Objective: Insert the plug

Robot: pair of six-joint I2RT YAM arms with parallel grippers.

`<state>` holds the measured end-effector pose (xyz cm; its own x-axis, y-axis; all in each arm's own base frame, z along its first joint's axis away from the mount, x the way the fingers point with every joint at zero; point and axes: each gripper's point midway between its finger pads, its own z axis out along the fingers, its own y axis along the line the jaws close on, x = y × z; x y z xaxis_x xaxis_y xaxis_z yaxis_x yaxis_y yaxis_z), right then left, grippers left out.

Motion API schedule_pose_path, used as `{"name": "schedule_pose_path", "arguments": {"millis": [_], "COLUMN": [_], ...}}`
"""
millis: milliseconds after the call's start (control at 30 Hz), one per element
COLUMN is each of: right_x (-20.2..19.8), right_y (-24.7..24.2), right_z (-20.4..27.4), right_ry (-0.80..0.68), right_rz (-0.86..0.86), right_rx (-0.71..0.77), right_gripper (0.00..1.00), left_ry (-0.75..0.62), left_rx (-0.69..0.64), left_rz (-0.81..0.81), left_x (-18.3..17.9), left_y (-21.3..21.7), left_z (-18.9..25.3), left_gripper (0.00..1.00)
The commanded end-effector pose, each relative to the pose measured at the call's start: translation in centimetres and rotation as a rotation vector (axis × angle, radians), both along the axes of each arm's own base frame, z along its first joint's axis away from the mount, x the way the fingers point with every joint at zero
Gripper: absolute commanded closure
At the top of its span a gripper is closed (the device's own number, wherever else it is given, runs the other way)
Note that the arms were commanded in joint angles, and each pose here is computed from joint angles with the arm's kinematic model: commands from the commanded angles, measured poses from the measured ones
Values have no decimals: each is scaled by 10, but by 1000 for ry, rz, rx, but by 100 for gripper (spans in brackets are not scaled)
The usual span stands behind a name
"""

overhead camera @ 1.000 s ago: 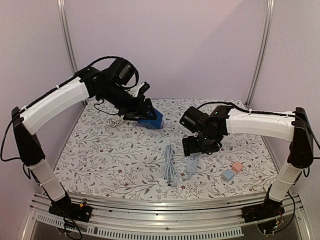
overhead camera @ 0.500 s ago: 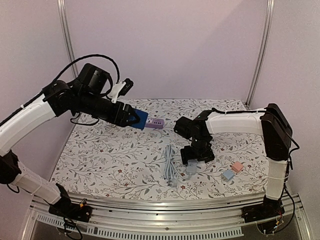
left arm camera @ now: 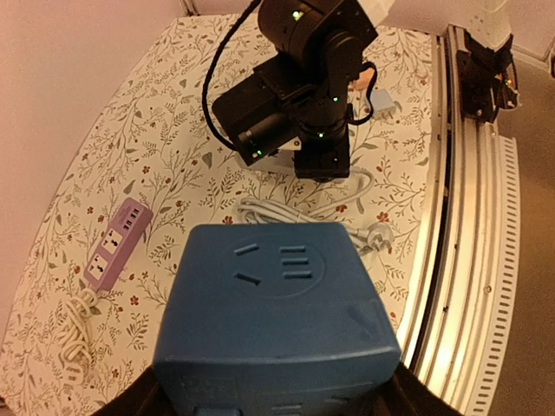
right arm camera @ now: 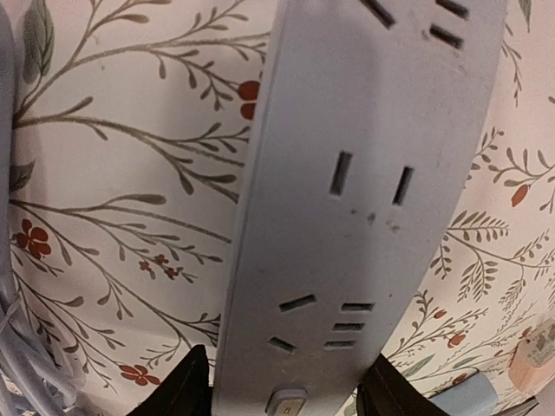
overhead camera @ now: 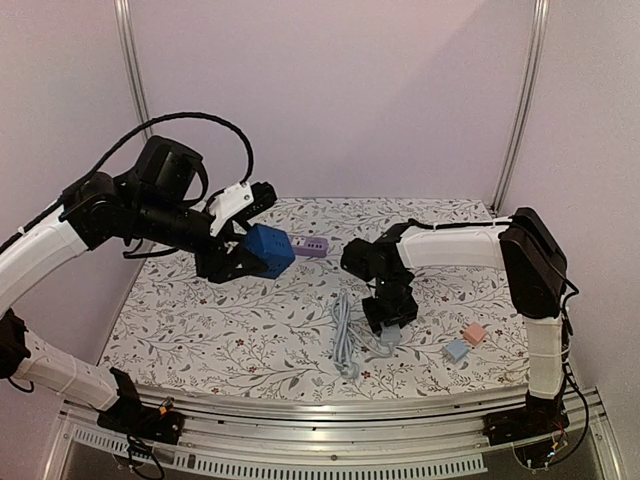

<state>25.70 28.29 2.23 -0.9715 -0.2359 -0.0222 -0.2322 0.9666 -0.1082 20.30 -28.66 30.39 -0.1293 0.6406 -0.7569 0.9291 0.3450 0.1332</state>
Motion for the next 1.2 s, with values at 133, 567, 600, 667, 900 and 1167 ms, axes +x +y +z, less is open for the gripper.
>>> {"name": "schedule_pose_path", "arguments": {"millis": [133, 567, 600, 667, 900, 1167], "right_x": [3, -1, 0, 3, 5, 20], "right_y": [-6, 32, 35, 41, 77, 99], "right_z": [9, 41, 41, 40, 28, 22], "right_ry": [-15, -113, -116, -118, -150, -194], "right_rz": [260, 796, 822, 878, 1118, 1140], "right_rx": [-41, 62, 60, 53, 60, 60], "right_gripper": [54, 51, 51, 50, 49, 48], "left_ry": [-82, -177, -176, -171, -145, -119], "left_rx": [31, 129, 133, 139, 149, 170], "left_rz": [-242, -386, -388, -391, -370, -317], "left_x": [-26, -23, -21, -18, -13, -15], "left_y": [-7, -11, -11, -11, 0, 19], "left_z": [8, -3, -4, -6, -9, -11], "left_gripper": [100, 100, 100, 100, 100, 100]}}
